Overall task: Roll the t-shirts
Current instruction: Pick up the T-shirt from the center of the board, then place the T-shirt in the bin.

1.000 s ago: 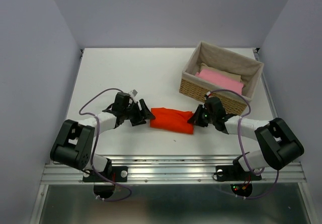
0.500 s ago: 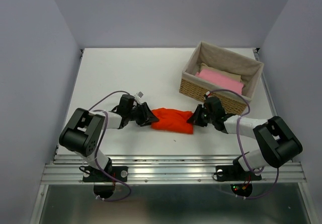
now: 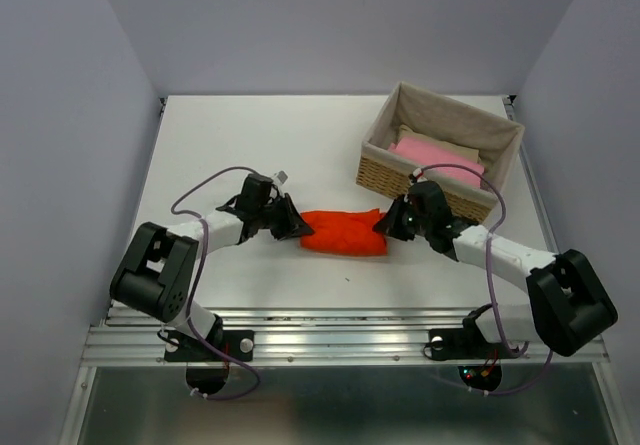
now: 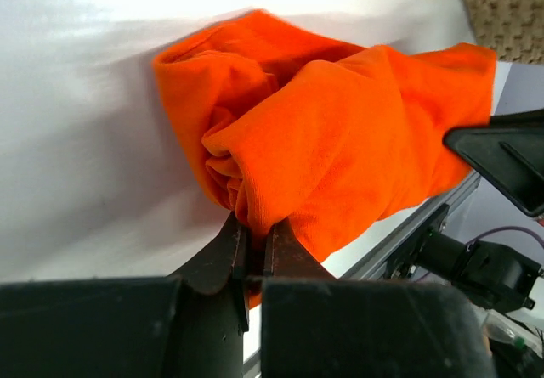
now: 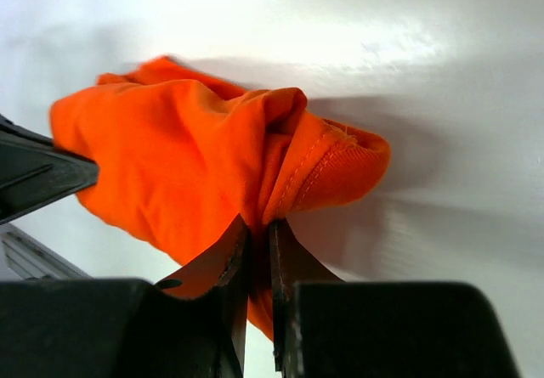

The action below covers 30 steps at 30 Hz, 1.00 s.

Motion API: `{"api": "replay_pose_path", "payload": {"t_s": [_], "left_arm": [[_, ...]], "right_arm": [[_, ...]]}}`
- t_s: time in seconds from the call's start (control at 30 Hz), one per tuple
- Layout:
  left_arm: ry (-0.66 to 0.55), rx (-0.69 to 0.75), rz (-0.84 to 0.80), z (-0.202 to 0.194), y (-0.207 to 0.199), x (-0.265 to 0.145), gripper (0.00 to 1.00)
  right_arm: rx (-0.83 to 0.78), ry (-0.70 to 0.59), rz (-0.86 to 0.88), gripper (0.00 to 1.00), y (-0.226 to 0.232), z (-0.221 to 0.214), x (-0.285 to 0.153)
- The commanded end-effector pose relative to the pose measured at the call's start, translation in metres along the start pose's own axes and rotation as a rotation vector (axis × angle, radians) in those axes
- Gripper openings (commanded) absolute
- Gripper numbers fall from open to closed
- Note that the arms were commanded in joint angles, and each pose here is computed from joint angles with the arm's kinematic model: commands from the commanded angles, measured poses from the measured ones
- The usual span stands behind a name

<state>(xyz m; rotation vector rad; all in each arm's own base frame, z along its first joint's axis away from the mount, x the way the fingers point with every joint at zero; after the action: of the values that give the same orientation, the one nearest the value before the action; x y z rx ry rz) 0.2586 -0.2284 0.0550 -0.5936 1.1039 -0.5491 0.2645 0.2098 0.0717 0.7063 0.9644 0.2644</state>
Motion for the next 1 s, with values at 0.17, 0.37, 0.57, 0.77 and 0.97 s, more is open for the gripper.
{"api": "replay_pose_path", "payload": {"t_s": [0.17,0.37,0.57,0.77,0.97], "left_arm": [[-0.137,0.193,-0.028,0.059,-0.072,-0.05,0.0],[-0.187,0.256,-0.049,0.085,-0.109,-0.07,0.0],[-0.265,0.342,-0.066,0.125,-0.161,-0.08,0.0],[-0.318,0.434,-0.127,0.154,-0.223,-0.075,0.0],[-0.327,0.532,-0.214,0.182,-0.276,-0.045,0.0]], "right_arm": [[-0.083,-0.198,0.102,0.01,0.064,0.056,-0.048],[-0.118,-0.3,0.129,0.01,0.09,0.084,-0.076],[-0.169,-0.477,0.052,0.01,0.102,0.126,-0.111],[-0.203,-0.673,-0.073,0.01,0.112,0.175,-0.149],[-0.186,-0.819,-0.186,0.01,0.105,0.224,-0.179]]}}
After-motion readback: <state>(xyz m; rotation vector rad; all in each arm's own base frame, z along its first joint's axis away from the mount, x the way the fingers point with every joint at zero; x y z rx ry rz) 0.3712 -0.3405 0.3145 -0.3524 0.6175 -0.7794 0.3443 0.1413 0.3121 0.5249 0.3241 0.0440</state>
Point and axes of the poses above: each gripper's point midway between its finger pads, its own x axis out along the fingers, its own y axis along the line the jaws close on, z = x × y, the point moved 1 cm from there along -x, back along the fingers, and after that the axes turned 7 degrees about x, right-handed, at the moved point
